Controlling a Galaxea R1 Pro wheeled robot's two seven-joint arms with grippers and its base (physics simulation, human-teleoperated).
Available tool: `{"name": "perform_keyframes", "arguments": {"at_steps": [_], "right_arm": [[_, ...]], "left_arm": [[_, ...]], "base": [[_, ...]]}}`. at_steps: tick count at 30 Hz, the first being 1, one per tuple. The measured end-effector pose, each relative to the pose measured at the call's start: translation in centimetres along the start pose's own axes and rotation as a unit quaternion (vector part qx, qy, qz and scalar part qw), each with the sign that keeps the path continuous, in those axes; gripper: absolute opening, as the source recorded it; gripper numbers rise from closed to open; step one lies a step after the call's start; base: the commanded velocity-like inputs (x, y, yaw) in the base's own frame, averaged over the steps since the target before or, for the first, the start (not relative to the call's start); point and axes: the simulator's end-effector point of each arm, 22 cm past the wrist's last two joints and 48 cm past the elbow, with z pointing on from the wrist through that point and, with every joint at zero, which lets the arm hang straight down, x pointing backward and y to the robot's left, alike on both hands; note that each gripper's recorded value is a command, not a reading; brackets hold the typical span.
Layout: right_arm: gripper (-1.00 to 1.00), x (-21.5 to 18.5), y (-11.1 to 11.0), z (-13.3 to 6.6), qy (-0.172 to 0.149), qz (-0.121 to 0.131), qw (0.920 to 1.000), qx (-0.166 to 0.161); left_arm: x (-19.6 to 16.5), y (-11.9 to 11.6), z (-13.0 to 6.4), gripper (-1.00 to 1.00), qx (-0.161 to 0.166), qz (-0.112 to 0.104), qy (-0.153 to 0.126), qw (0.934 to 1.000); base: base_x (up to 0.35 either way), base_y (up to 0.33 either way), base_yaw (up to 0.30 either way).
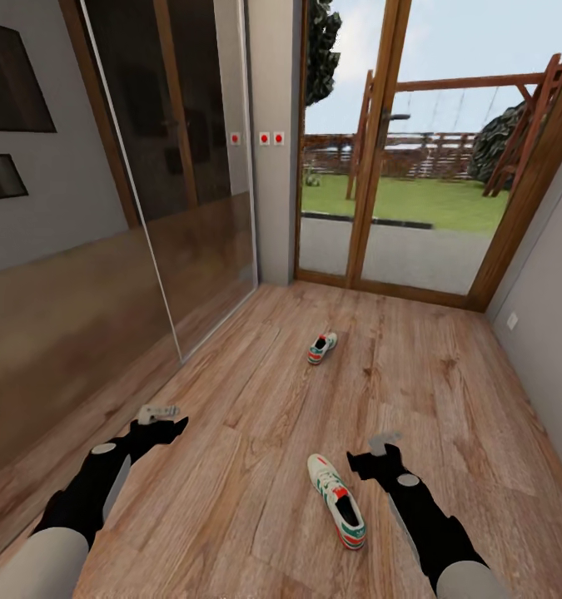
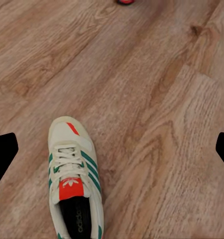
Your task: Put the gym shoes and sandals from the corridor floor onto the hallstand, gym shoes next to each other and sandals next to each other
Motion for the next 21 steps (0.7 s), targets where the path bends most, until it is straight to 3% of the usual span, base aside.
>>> {"name": "perform_keyframes", "arguments": {"at_steps": [4,10,21], "right_arm": [[1.00,1.2,0.1,0.5,0.003,-0.015,0.9997,0.019],[1.00,5.4,1.8,1.4,0.008,-0.024,0.9996,0.009],[1.00,8.2,4.1,2.1,-0.061,-0.032,0.9975,-0.013]], "left_arm": [[0.1,-0.8,0.3,1.00,0.007,0.010,-0.001,0.9999],[1.1,-1.4,0.8,1.00,0.011,0.013,-0.001,0.9999],[3.4,-1.8,1.7,1.00,0.015,0.012,-0.002,0.9998]], "base": [[0.000,0.000,0.000],[0.000,0.000,0.000],[0.000,0.000,0.000]]}}
